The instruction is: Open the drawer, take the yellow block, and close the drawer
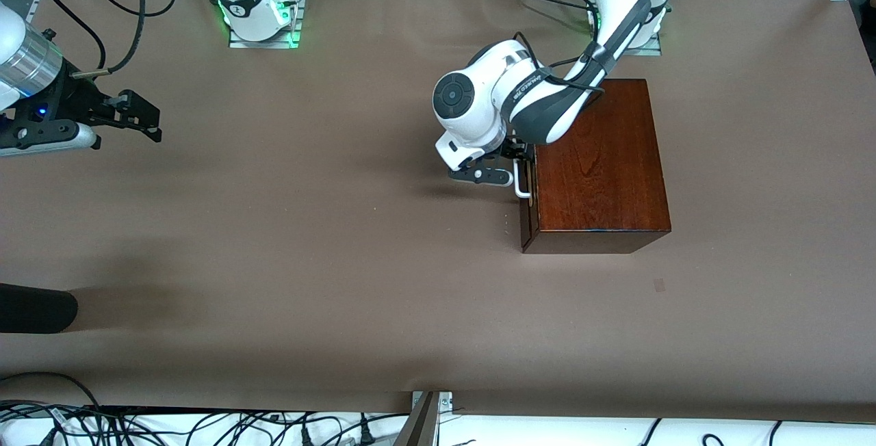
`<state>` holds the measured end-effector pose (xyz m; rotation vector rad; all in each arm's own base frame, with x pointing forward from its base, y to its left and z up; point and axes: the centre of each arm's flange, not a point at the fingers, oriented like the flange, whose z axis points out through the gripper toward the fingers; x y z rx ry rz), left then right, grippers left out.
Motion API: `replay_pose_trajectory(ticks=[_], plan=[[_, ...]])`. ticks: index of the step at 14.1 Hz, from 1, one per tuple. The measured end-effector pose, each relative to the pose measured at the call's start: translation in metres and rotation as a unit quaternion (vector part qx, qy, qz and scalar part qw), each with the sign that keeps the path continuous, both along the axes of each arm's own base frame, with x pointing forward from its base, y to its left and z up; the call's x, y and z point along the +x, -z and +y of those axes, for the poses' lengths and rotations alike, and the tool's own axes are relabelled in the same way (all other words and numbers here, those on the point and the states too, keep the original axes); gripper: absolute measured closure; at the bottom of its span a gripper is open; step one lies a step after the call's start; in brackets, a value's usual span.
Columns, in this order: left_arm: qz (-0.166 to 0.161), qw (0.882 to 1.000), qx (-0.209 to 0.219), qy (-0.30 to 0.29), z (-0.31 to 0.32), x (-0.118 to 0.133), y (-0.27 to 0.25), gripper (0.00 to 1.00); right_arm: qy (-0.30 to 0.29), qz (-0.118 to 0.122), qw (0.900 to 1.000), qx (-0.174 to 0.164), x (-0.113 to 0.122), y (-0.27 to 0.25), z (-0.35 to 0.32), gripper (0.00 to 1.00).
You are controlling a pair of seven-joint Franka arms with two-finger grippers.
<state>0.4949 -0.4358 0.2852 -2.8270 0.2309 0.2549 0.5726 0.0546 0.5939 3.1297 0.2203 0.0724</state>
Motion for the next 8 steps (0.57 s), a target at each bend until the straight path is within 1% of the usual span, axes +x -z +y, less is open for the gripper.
replay_pose_trajectory(ticks=[2, 7, 8], plan=[[-0.006, 1.0, -0.007, -0.005, -0.005, -0.001, 0.004, 0.0, 0.0, 0.0, 1.0, 0.0, 0.0, 0.0, 0.0, 0.0], [-0.031, 0.996, -0.076, -0.022, -0.024, 0.003, -0.004, 0.0, 0.0, 0.0, 1.0, 0.0, 0.0, 0.0, 0.0, 0.0], [-0.036, 0.996, -0.083, -0.024, -0.026, 0.004, -0.004, 0.0, 0.0, 0.0, 1.0, 0.0, 0.0, 0.0, 0.0, 0.0]])
